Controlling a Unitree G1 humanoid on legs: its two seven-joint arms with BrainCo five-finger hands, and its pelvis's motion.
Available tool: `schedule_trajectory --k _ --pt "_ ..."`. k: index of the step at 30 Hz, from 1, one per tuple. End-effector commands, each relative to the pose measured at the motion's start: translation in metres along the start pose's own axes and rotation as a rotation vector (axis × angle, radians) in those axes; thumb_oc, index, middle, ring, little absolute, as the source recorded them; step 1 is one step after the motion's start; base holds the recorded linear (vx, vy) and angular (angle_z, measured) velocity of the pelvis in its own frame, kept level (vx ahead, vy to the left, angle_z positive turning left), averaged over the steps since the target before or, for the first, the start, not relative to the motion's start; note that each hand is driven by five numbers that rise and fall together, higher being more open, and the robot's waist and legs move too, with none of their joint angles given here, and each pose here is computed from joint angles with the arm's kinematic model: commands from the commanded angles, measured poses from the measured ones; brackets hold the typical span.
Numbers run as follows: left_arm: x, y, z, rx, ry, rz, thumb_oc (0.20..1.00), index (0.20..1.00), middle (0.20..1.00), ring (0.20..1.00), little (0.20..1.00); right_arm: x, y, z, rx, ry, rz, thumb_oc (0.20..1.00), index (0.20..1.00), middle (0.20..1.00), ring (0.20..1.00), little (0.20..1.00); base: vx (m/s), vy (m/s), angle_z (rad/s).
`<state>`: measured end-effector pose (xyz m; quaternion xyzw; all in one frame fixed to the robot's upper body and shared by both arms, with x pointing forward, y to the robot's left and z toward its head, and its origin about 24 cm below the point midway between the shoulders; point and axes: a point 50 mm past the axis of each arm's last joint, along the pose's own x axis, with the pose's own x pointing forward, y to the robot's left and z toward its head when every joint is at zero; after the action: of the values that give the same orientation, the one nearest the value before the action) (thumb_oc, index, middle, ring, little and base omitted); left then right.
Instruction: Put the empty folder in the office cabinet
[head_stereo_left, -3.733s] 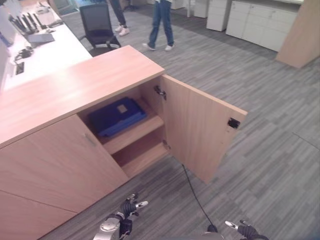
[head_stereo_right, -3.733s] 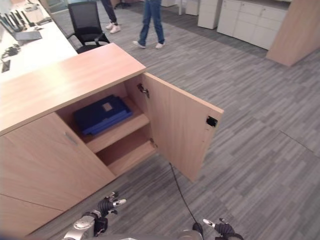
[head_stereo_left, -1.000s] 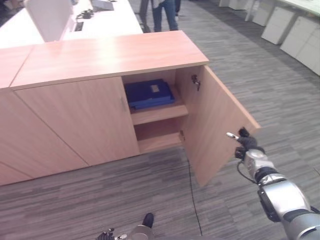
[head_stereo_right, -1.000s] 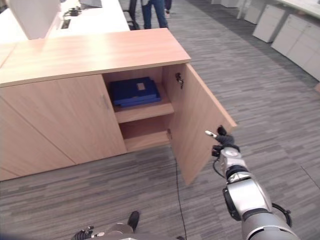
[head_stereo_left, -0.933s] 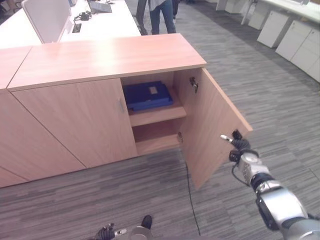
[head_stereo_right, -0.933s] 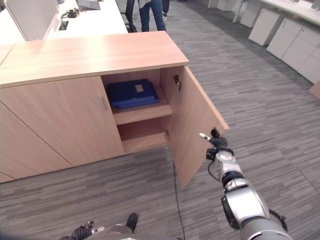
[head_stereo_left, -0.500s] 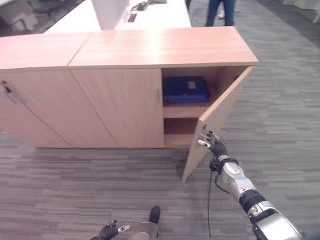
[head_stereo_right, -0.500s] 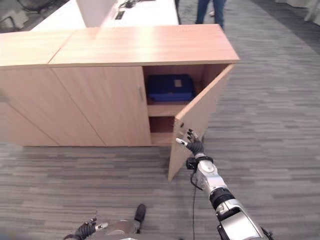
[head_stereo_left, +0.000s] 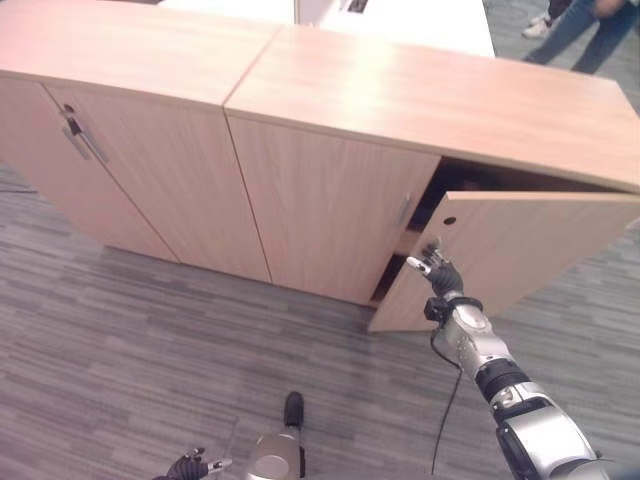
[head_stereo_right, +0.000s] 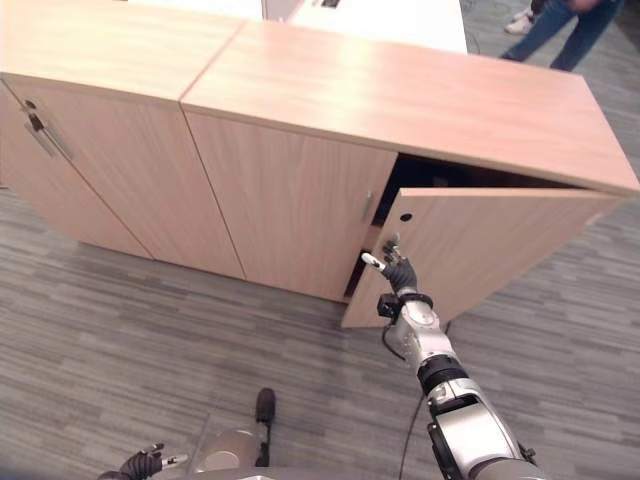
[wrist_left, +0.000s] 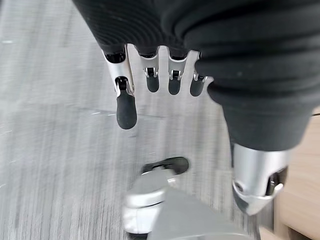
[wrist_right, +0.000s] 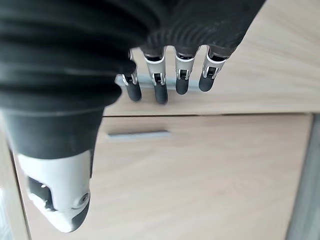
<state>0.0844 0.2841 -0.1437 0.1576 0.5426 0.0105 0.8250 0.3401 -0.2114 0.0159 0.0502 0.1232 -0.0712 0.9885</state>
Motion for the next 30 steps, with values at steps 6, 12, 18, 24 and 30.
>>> schedule_trajectory --k 6,12,18,24,30 --pt "0.003 0.004 0.043 -0.017 -0.186 -0.018 1.000 1.000 1.000 1.000 1.000 0.016 -0.083 0.113 0.017 -0.199 -0.296 1.000 1.000 1.000 1.000 1.000 0.24 -0.029 0.09" --pt "0.003 -0.008 0.025 0.012 -0.123 -0.040 1.000 1.000 1.000 1.000 1.000 0.004 -0.125 0.121 0.026 -0.184 -0.409 1.000 1.000 1.000 1.000 1.000 0.18 -0.061 0.40" --pt "0.001 -0.023 0.003 0.048 -0.042 -0.072 1.000 1.000 1.000 1.000 1.000 0.000 -0.133 0.110 0.007 -0.148 -0.428 1.000 1.000 1.000 1.000 1.000 0.10 -0.038 -0.01" --pt "-0.001 -0.021 -0.009 -0.002 -0.005 -0.048 1.000 1.000 1.000 1.000 1.000 -0.001 -0.111 0.052 0.039 -0.058 -0.328 1.000 1.000 1.000 1.000 1.000 0.02 -0.013 0.00" --pt "0.006 -0.029 0.016 -0.102 -0.060 -0.010 1.000 1.000 1.000 1.000 1.000 -0.083 -0.048 -0.136 0.056 0.400 -0.119 1.000 1.000 1.000 1.000 1.000 0.05 -0.044 -0.06"
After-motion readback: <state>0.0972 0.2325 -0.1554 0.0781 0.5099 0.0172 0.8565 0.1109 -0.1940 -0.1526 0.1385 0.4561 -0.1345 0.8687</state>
